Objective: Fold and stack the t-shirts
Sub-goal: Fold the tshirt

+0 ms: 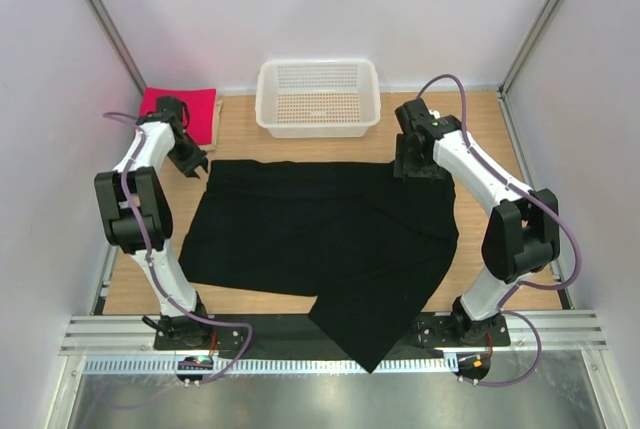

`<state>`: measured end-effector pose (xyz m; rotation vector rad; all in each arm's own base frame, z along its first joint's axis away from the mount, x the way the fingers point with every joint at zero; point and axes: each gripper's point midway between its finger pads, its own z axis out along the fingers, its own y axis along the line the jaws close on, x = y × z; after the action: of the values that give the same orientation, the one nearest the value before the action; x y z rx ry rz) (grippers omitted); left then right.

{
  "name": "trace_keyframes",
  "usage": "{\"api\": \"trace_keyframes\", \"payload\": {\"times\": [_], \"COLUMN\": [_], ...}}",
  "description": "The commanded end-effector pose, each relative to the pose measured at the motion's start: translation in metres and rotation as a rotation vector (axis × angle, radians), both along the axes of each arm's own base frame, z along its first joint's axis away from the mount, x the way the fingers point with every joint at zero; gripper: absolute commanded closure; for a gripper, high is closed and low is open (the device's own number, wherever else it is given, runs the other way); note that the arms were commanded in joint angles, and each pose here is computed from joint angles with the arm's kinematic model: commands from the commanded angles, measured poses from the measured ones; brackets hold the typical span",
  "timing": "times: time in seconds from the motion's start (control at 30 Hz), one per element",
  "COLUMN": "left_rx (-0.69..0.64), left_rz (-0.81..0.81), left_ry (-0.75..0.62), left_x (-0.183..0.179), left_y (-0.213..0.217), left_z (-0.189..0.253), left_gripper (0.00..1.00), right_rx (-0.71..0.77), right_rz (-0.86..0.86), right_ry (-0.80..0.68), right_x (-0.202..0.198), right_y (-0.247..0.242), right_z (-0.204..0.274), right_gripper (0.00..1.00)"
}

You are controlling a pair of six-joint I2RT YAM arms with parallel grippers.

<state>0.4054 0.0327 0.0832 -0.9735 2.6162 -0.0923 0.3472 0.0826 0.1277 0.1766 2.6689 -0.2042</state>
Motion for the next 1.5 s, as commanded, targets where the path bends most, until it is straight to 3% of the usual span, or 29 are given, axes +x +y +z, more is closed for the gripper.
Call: {"api": "trace_keyframes", "payload": {"times": [0.0, 0.53, 0.73, 0.93, 1.47], "left_rx": [-0.039, -0.034, -0.012, -0.018, -0.022], "left_rz": [-0.038, -0.132, -0.229, -0.347, -0.395], "left_ry": [0.054, -0.043, -0.119, -0.112, -0.052], "left_x": [0.003, -0.003, -0.003, 0.003, -0.004], "left_y": [-0.008, -0.013, -0.015, -0.018, -0.018], "left_z": [-0.015, 0.002, 0.005, -0.005, -0.028], "left_gripper": [0.72, 0.57, 0.59, 0.64, 0.69], "right_rx": [0.004, 0.023, 0.032, 0.034, 0.043], "right_rz": [0.005, -0.012, -0.008, -0.002, -0.002], "right_ry": [-0.062, -0.038, -0.026, -0.025, -0.036], "right_x": [0.000, -0.004, -0.006, -0.008, -0.013], "right_y": [-0.005, -0.009, -0.007, -0.007, -0.007], "right_z": [0.023, 0.014, 0.010, 0.011, 0.015], "right_gripper": [0.31, 0.31, 0.31, 0.31, 0.31]}}
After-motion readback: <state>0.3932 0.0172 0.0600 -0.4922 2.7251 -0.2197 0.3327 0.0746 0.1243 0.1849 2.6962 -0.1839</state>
